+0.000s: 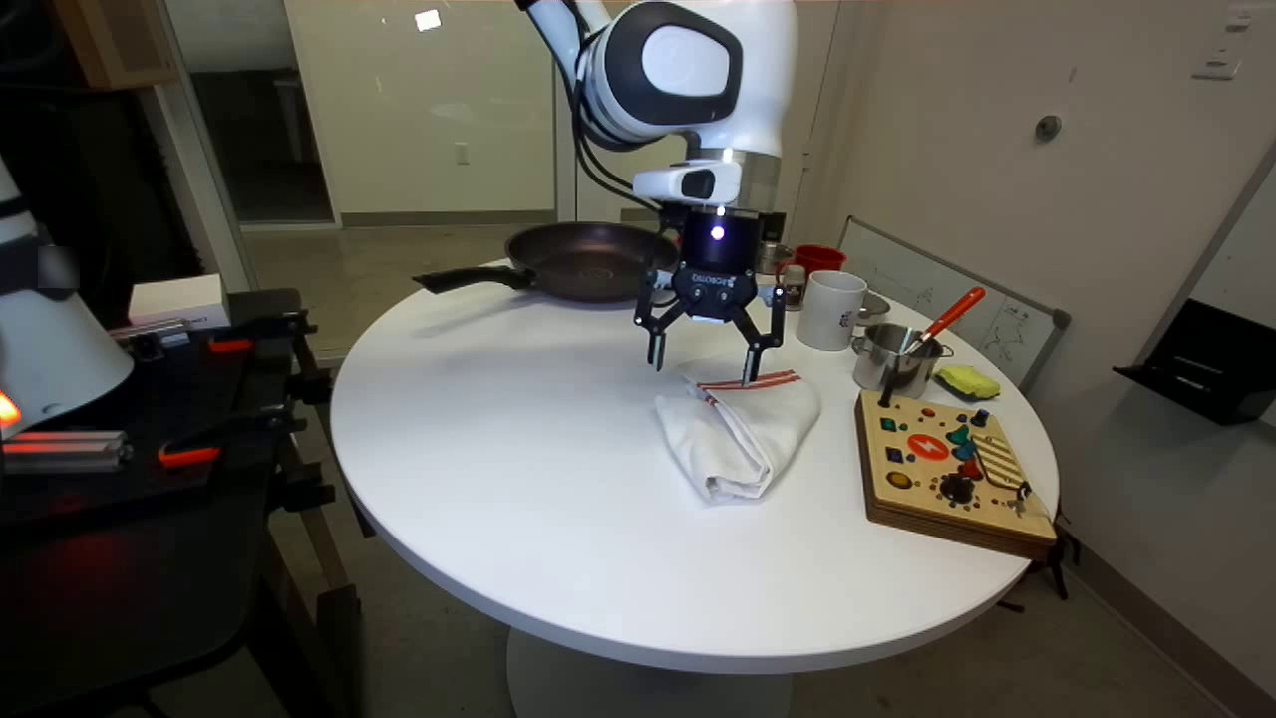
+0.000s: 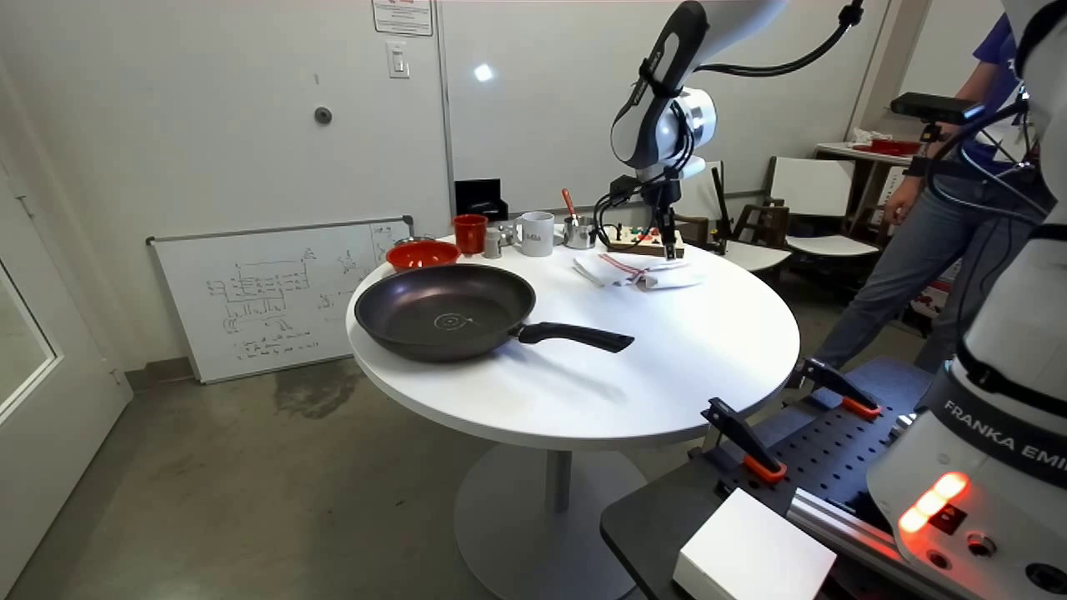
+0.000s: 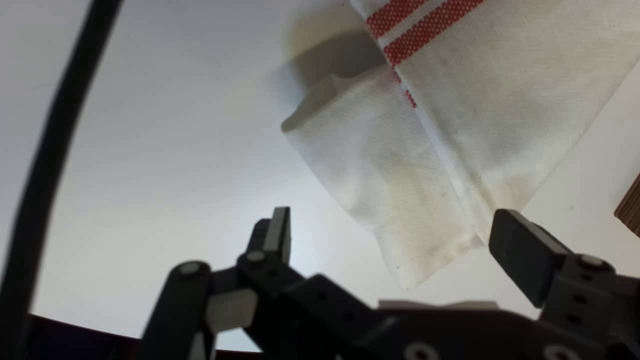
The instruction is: Fold the towel in half
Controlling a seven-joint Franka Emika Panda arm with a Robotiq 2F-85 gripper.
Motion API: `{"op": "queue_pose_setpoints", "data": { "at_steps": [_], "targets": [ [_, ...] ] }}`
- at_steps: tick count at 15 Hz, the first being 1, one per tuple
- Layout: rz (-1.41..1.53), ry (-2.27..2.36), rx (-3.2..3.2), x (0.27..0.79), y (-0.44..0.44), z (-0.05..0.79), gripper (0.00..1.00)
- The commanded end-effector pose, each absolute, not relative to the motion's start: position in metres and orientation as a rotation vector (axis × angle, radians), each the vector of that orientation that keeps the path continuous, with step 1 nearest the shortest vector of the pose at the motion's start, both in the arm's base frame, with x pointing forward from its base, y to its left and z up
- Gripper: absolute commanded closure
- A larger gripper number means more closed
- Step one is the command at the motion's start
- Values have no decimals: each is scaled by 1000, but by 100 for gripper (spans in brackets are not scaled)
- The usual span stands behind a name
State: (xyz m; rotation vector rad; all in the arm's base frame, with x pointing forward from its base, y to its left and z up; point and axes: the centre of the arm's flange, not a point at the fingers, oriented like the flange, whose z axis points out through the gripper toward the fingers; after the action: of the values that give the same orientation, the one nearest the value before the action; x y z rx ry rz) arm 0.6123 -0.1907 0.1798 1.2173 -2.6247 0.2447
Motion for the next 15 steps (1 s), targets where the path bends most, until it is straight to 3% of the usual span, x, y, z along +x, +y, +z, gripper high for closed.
{"op": "queue_pose_setpoints", "data": {
  "at_steps": [1,15],
  "targets": [
    [244,-2623,1217,612,-191,179,0],
    [266,-2652,1187,614,-192,164,0]
  ]
}}
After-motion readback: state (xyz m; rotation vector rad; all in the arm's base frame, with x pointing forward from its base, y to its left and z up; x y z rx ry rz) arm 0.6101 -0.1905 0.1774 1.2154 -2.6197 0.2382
